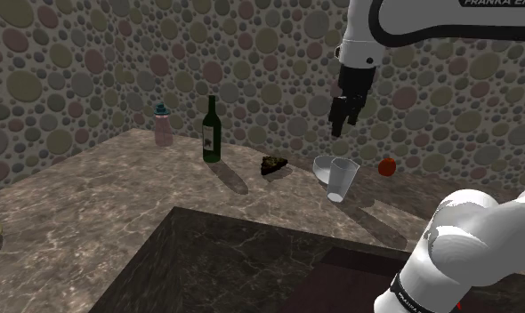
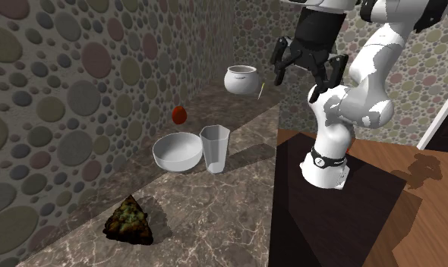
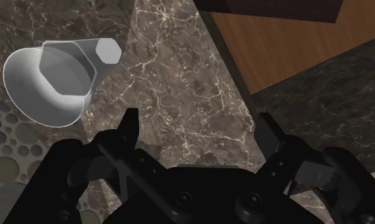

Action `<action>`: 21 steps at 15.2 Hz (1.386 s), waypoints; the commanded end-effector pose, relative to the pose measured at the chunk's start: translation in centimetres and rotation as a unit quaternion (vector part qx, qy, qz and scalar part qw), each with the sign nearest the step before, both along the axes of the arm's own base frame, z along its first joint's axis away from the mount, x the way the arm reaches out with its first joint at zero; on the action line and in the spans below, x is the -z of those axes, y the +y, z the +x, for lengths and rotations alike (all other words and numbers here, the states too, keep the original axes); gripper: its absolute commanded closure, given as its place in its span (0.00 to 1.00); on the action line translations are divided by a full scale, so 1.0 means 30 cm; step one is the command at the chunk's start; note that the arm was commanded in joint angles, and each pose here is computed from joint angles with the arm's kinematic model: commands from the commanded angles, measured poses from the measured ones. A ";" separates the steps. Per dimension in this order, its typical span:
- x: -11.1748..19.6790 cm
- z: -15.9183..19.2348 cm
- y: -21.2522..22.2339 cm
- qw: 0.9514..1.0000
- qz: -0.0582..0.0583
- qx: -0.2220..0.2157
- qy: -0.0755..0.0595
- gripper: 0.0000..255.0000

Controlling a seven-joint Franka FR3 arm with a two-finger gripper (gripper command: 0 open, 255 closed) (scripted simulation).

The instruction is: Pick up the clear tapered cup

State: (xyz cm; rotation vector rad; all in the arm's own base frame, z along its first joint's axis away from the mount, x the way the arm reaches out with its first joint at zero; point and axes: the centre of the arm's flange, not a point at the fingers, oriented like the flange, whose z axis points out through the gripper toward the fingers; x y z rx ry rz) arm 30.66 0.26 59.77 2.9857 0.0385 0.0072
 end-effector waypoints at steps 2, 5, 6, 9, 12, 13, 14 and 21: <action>0.030 0.006 -0.032 1.000 0.000 -0.001 0.000 0.00; 0.121 0.026 -0.128 1.000 0.002 -0.004 0.002 0.00; 0.151 0.032 -0.159 1.000 0.002 -0.005 0.002 0.00; 0.242 0.052 -0.254 1.000 0.004 -0.008 0.004 0.00; 0.333 0.072 -0.349 1.000 0.005 -0.010 0.005 0.00; 0.364 0.079 -0.381 1.000 0.006 -0.011 0.006 0.00; 0.394 0.085 -0.412 1.000 0.006 -0.012 0.006 0.00; 0.609 0.134 -0.631 1.000 0.010 -0.019 0.010 0.00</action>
